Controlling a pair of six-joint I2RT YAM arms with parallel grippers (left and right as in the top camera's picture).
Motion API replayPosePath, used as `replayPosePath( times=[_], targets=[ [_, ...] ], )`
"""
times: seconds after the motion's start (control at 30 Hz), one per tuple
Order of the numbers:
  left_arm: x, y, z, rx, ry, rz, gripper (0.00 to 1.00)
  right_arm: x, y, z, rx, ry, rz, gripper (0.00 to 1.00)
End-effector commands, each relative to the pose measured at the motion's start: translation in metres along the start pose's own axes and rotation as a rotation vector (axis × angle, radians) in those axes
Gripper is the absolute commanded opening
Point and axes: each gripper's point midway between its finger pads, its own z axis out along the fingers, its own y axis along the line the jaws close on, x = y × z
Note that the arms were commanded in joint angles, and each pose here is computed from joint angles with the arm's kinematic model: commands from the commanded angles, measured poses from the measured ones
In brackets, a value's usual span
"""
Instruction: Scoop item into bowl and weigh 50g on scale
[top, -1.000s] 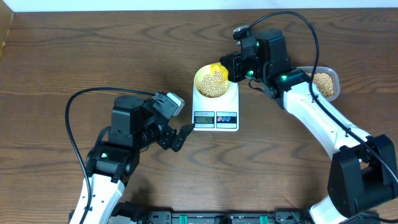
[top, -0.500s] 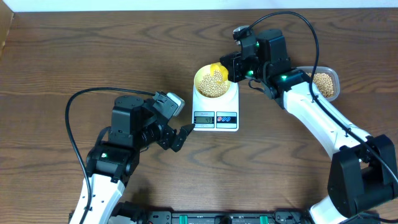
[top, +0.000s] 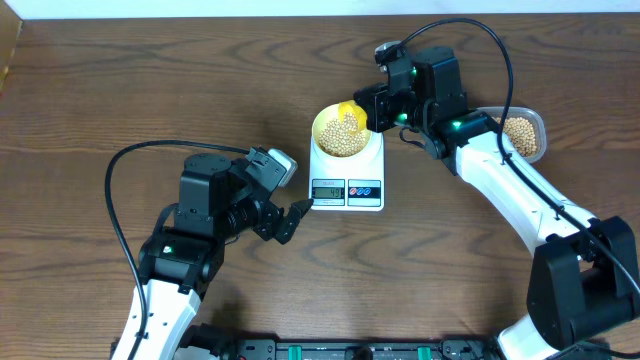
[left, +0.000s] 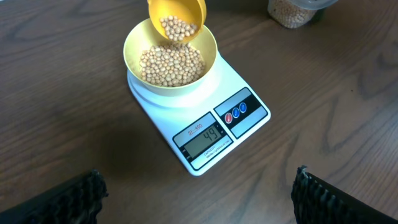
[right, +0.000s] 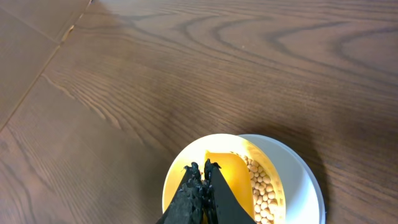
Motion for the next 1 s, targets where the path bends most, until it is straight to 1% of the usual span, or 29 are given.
replayPosePath(
  times=[0.0, 0.17, 0.27, 0.4, 0.5, 0.97],
  targets=[
    [0.004, 0.002, 0.001, -0.008, 0.009, -0.02, 0.98, 0.003, -0.001, 0.002, 0.004, 0.005, 0.01, 0.01],
    [0.004, 0.002, 0.001, -0.008, 0.009, -0.02, 0.98, 0.016, 0.005, 0.001, -0.037, 0.061, 0.03, 0.01],
    [0.004, 0.002, 0.001, -0.008, 0.008, -0.02, 0.98, 0.011, -0.005, 0.0, 0.008, 0.041, 0.028, 0.01],
    [0.004, 0.002, 0.001, -0.008, 0.009, -0.02, 0.98, 0.009, 0.006, 0.0, -0.053, 0.038, 0.011, 0.01],
    [0.004, 0.002, 0.001, -0.008, 0.008, -0.02, 0.98, 0.011, -0.001, 0.0, -0.018, 0.043, -0.004, 0.01],
    [0.004, 0.002, 0.001, -0.008, 0.009, -0.02, 0.98, 0.008, 0.0, 0.0, -0.021, 0.029, -0.011, 0.01]
  ],
)
